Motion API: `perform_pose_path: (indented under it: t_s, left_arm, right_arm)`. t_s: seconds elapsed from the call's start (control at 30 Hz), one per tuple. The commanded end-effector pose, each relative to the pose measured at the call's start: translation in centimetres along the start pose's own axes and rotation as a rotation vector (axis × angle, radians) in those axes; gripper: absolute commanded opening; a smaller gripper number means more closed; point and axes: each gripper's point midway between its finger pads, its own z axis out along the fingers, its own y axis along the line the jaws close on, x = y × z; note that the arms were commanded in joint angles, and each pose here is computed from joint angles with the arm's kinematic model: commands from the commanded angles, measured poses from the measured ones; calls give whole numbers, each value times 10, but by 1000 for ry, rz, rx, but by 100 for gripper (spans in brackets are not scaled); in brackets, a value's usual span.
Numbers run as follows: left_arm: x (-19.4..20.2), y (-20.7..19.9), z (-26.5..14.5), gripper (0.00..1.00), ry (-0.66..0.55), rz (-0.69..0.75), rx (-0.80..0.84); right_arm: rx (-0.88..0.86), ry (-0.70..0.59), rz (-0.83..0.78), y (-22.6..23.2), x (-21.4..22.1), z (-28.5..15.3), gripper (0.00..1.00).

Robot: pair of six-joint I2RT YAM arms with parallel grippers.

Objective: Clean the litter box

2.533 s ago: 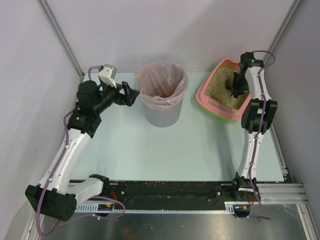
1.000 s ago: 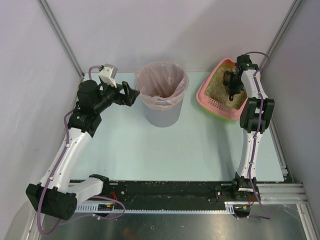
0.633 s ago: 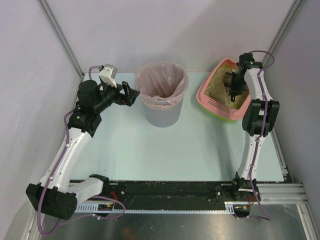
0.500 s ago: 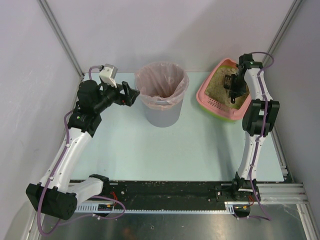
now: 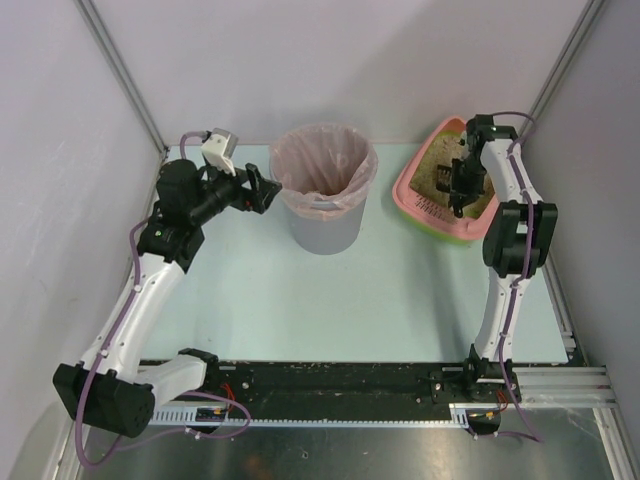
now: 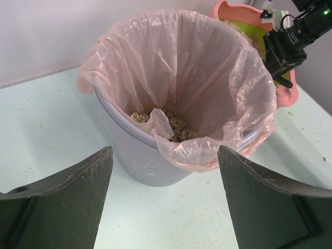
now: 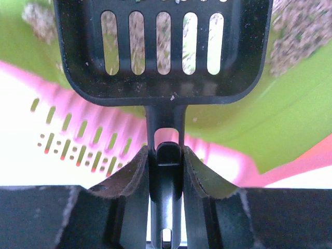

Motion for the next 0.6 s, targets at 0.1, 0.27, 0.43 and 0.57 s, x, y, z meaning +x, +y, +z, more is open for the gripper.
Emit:
perform_pose_path:
  t_s: [0.1, 0.27, 0.43, 0.57]
  left_arm:
    - [-1, -6, 3, 86, -6, 9, 42]
    - [-3, -7, 2, 86, -15, 16, 38]
    - [-2, -7, 2, 86, -10, 13, 39]
    - [-6, -9, -1, 86, -21, 16, 47]
  right_arm:
    - [-48, -18, 29, 17, 21, -13, 15]
    - [-43, -79, 44, 19, 20, -7, 28]
    - [-55, -173, 69, 19, 20, -10, 42]
    - [-67, -259, 59, 30, 15, -11, 47]
